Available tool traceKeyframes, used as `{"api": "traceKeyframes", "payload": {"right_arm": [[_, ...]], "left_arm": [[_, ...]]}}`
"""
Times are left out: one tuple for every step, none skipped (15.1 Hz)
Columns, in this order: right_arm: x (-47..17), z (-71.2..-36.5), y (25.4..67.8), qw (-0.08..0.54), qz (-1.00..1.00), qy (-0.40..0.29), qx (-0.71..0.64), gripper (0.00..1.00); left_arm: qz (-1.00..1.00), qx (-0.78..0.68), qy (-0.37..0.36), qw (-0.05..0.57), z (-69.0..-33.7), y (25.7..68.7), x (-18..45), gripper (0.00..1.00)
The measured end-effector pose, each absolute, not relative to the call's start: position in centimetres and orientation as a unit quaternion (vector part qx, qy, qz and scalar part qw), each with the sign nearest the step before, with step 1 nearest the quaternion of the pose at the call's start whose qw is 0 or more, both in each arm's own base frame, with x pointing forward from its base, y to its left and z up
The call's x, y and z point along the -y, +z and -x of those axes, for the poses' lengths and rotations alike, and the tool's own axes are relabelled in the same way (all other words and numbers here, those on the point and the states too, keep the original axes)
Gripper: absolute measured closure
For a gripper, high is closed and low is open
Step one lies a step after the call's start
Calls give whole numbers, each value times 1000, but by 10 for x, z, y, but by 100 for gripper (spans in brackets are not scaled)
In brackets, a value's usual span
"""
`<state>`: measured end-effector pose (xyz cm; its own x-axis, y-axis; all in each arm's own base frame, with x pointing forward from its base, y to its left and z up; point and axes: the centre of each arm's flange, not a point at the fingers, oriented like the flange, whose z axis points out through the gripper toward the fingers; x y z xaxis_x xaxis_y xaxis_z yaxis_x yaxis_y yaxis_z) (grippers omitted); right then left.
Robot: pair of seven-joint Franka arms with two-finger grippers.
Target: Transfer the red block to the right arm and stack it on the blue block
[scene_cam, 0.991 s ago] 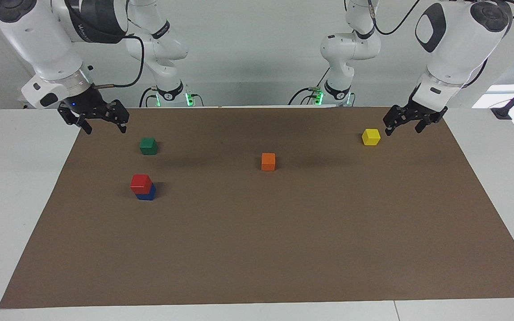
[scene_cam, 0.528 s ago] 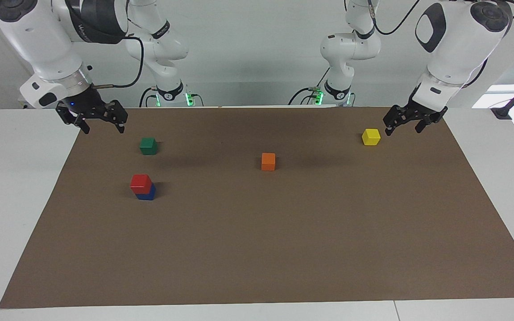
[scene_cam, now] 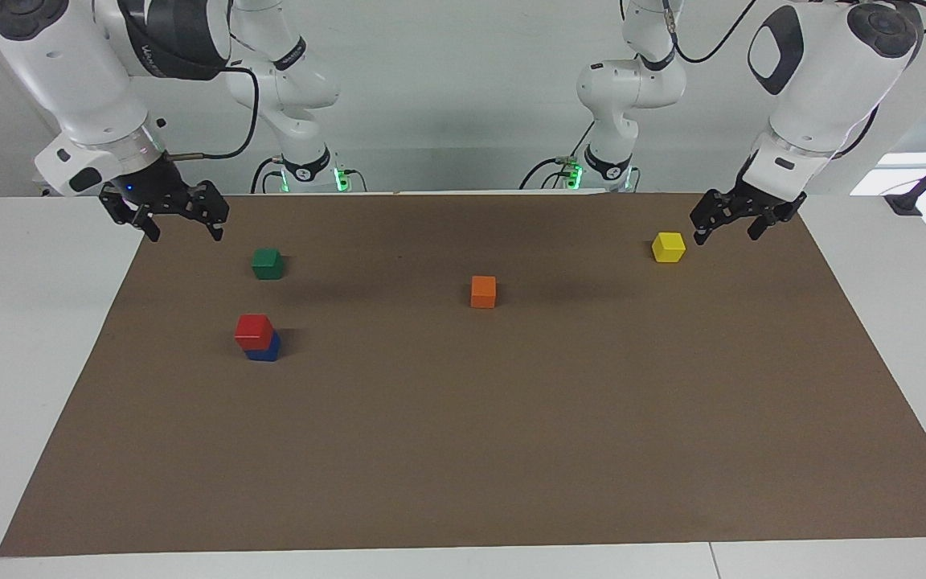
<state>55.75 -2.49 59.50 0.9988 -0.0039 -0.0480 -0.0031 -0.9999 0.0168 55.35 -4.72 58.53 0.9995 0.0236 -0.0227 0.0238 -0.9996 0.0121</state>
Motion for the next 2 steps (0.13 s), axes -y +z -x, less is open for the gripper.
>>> {"api": "traceKeyframes", "payload": {"right_arm": [[25,-557,595,8,-1000,-24,2,0],[25,-557,595,8,-1000,-24,2,0]], "left_arm": [[-1000,-12,-11,6,-554,585,47,0],[-1000,-12,-11,6,-554,585,47,0]]}}
